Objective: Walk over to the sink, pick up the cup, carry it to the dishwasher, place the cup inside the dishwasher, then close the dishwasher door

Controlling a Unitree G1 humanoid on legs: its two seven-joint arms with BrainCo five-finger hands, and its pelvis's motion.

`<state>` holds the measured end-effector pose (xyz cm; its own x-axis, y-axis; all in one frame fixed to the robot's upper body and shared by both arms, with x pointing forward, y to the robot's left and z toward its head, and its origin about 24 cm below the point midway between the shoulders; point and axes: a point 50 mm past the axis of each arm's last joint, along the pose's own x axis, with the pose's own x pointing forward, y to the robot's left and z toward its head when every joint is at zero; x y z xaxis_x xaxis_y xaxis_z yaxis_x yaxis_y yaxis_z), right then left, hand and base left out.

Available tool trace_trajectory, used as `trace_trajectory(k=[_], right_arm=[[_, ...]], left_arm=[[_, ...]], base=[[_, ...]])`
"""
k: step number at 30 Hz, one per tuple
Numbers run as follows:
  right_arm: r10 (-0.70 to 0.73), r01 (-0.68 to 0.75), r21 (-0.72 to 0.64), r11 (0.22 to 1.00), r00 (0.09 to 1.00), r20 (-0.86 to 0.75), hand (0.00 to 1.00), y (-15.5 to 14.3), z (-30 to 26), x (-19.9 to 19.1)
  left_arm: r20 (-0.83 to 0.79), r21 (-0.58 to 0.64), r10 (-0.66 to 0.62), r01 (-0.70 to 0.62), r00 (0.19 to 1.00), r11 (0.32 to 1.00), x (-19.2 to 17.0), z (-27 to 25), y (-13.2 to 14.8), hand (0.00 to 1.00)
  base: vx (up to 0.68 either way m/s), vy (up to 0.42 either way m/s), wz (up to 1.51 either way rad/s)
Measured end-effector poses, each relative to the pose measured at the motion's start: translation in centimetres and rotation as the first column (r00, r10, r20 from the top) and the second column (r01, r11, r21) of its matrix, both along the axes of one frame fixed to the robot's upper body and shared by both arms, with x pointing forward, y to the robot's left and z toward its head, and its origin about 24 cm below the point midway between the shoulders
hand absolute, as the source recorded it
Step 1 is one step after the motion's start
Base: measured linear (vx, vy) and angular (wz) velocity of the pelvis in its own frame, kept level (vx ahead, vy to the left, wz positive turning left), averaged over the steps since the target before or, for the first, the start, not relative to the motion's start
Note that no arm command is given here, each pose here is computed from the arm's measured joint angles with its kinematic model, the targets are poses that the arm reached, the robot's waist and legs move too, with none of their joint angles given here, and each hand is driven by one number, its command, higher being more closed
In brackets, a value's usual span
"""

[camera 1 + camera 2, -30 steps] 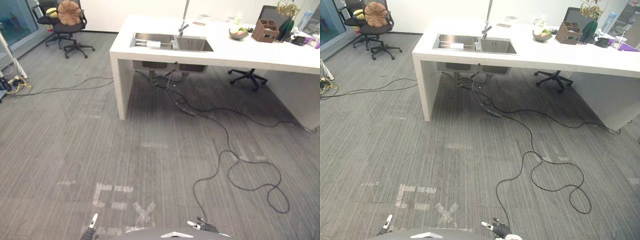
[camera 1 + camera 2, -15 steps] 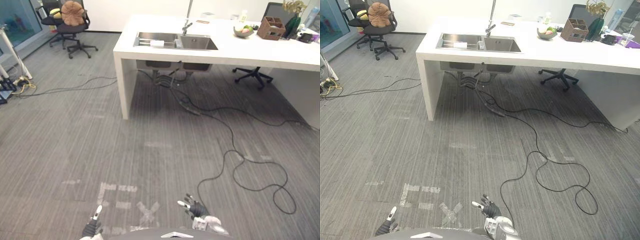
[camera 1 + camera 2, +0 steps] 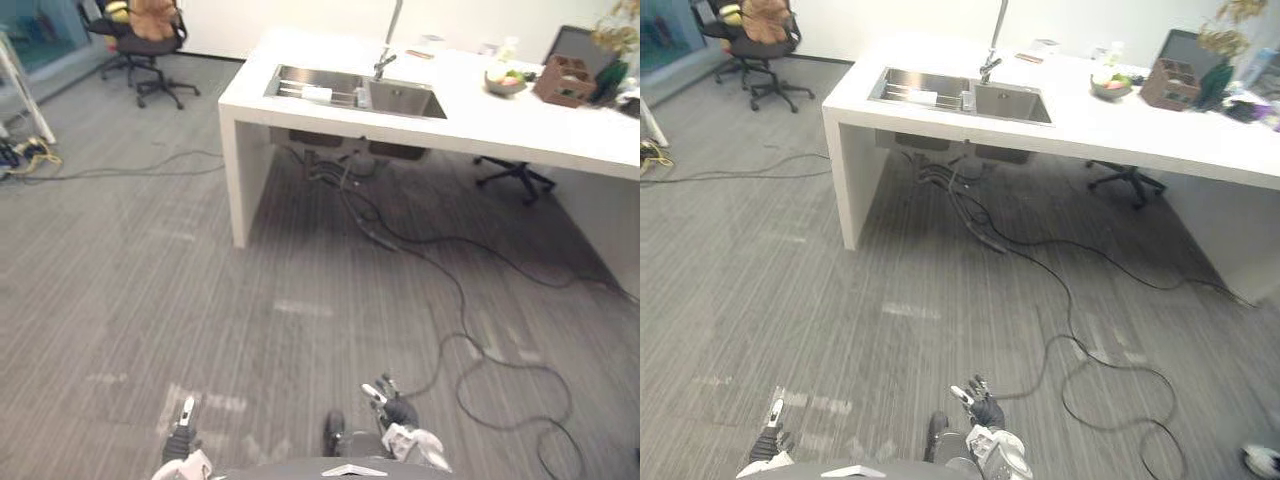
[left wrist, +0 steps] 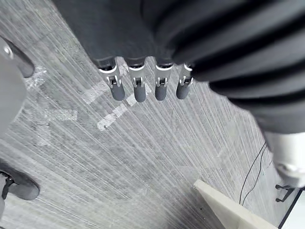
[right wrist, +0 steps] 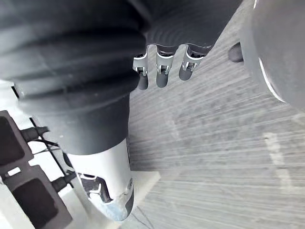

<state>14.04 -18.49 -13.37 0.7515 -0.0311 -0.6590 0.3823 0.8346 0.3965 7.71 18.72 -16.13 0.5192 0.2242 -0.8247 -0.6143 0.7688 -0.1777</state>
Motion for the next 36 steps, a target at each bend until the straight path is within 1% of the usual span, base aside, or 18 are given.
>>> trace_trajectory(k=[1, 3, 5, 7, 9, 10, 12, 14, 17, 20, 22, 23, 25, 29, 30, 33, 35, 36], right_arm=[[-0.019, 0.019, -0.002, 1.000, 1.000, -0.008, 0.00, -0.3, 0.0, -0.2], [-0.011, 0.011, 0.019, 1.000, 1.000, -0.008, 0.00, 0.3, 0.0, 0.1], [0.002, -0.001, 0.034, 0.999, 1.000, -0.002, 0.00, 0.9, 0.1, 0.4], [0.012, -0.011, 0.060, 0.998, 1.000, -0.012, 0.00, 1.6, 0.0, 0.4], [0.001, -0.002, 0.096, 0.995, 1.000, 0.007, 0.00, 2.4, 0.2, 0.9], [-0.009, 0.008, 0.107, 0.994, 1.000, 0.013, 0.00, 2.4, 0.4, 1.3], [-0.009, 0.004, 0.104, 0.995, 0.999, 0.044, 0.00, 2.3, 0.7, 2.1], [-0.008, 0.000, 0.090, 0.996, 0.995, 0.095, 0.00, 1.9, 1.1, 2.3], [0.028, -0.036, 0.071, 0.997, 0.994, 0.110, 0.00, 2.2, 1.3, 2.2], [0.092, -0.101, 0.069, 0.992, 0.988, 0.127, 0.00, 3.4, 1.6, 3.0], [0.120, -0.128, 0.063, 0.990, 0.987, 0.108, 0.00, 4.0, 1.4, 2.8], [0.117, -0.122, 0.064, 0.990, 0.989, 0.090, 0.00, 4.0, 1.3, 2.6], [0.092, -0.092, 0.055, 0.994, 0.996, -0.007, 0.00, 3.6, 0.3, 1.1], [0.110, -0.110, 0.023, 0.994, 0.994, -0.022, 0.00, 3.1, 0.4, 0.9], [0.146, -0.146, -0.001, 0.989, 0.989, -0.015, 0.00, 3.1, 0.7, 1.2], [0.162, -0.162, -0.005, 0.987, 0.987, -0.004, 0.00, 3.4, 1.2, 1.7], [0.182, -0.182, 0.007, 0.983, 0.983, -0.005, 0.00, 3.8, 1.4, 1.8], [0.196, -0.196, 0.015, 0.980, 0.981, 0.004, 0.00, 4.1, 1.7, 1.9]], left_arm=[[0.004, 0.008, -0.023, 0.023, 1.000, 1.000, 0.1, 0.0, -0.5, 0.00], [0.001, 0.022, -0.057, 0.057, 0.998, 0.998, 0.2, 0.1, -0.7, 0.00], [0.012, 0.038, -0.047, 0.047, 0.999, 0.998, 0.4, 0.2, -1.0, 0.00], [0.046, 0.095, -0.076, 0.072, 0.996, 0.993, 1.3, 0.7, -0.5, 0.00], [0.081, 0.192, -0.139, 0.122, 0.987, 0.974, 2.3, 1.5, 0.2, 0.00], [0.099, 0.251, -0.208, 0.178, 0.973, 0.952, 3.2, 1.9, 0.2, 0.00], [0.110, 0.298, -0.274, 0.231, 0.955, 0.926, 4.1, 2.3, 0.1, 0.00], [0.138, 0.354, -0.361, 0.294, 0.922, 0.888, 5.3, 2.9, -0.7, 0.00], [0.181, 0.443, -0.466, 0.351, 0.866, 0.825, 6.1, 3.9, -2.5, 0.00], [0.248, 0.597, -0.593, 0.362, 0.766, 0.716, 8.9, 6.4, -4.3, 0.00], [0.288, 0.737, -0.700, 0.316, 0.654, 0.598, 10.8, 9.3, -5.2, 0.00], [0.300, 0.768, -0.724, 0.293, 0.622, 0.570, 11.4, 10.2, -5.4, 0.00], [0.340, 0.856, -0.785, 0.174, 0.518, 0.486, 13.8, 13.8, -6.0, 0.00], [0.368, 0.913, -0.835, 0.010, 0.410, 0.407, 15.8, 18.5, -6.5, 0.00], [0.356, 0.929, -0.860, -0.040, 0.366, 0.368, 16.0, 19.9, -7.0, 0.00], [0.295, 0.954, -0.918, -0.136, 0.264, 0.268, 16.7, 22.7, -7.6, 0.00], [0.258, 0.962, -0.936, -0.153, 0.242, 0.225, 17.3, 23.6, -7.5, 0.00], [0.218, 0.970, -0.949, -0.161, 0.230, 0.184, 17.6, 24.0, -7.4, 0.00]], base=[[0.68, -0.328, 0.05], [0.61, -0.310, -0.10], [0.48, -0.184, -0.10], [0.55, -0.182, -0.06], [0.53, -0.143, -0.26], [0.41, -0.044, -0.37], [0.42, 0.071, -0.47], [0.45, 0.171, -0.55], [0.47, 0.267, -0.58], [0.43, 0.196, 0.26], [0.42, 0.242, 0.05], [0.43, 0.233, 0.18], [0.43, 0.222, 0.22], [0.39, 0.167, -0.13], [0.32, 0.098, -0.07], [0.38, -0.003, 0.14], [0.41, -0.124, 0.05], [0.50, -0.205, 0.04]])
